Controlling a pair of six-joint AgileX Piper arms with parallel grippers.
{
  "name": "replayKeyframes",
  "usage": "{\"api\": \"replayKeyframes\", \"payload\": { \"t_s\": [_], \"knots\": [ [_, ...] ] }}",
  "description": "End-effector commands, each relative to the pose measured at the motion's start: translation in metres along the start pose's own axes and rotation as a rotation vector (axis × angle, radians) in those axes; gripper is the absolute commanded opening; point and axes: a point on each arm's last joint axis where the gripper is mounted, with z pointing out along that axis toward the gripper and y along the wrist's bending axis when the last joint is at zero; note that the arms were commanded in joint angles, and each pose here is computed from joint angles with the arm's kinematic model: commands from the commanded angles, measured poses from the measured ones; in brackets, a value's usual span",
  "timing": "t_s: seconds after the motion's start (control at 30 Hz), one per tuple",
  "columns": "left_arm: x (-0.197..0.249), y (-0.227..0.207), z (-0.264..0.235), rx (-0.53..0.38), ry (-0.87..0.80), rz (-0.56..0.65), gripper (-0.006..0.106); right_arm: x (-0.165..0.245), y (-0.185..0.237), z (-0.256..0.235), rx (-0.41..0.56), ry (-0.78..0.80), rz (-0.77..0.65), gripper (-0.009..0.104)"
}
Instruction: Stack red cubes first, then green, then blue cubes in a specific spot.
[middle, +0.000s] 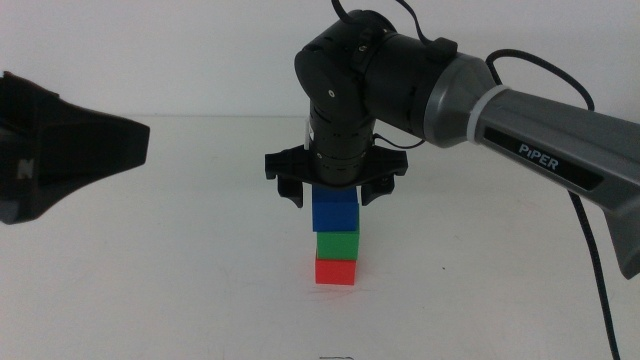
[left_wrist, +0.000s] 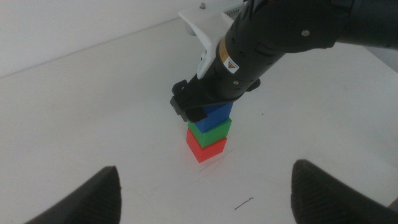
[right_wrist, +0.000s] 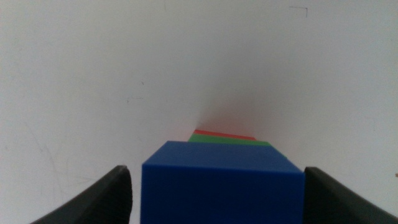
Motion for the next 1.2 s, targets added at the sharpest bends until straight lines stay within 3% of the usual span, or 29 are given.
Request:
{"api": "replayKeyframes", "payload": {
  "t_s": [0.0,0.37,0.57,0.87,1.17],
  "knots": [
    [-0.011,-0.002,-0.007,0.008,-0.092,-0.007,0.094,-0.010,-0.005,-0.040,-0.053,-0.103,0.002,0.083],
    [-0.011,-0.002,-0.007,0.008,-0.092,-0.007,0.094,-0.020,-0.023,-0.124,-0.095,-0.238,-0.014,0.085],
    [-0.011,-0.002,-0.007,0.008,-0.092,-0.007,0.094,-0.029,-0.070,-0.188,-0.143,-0.370,-0.025,0.085],
    [-0.011,-0.002,-0.007,0.008,-0.092,-0.007,0.094,-0.032,-0.168,-0.260,-0.017,-0.564,-0.128,0.085],
    [-0.011,-0.002,-0.007,0.008,-0.092,-0.007,0.094,-0.016,-0.220,-0.301,0.039,-0.666,-0.004,0.085]
  ]
}}
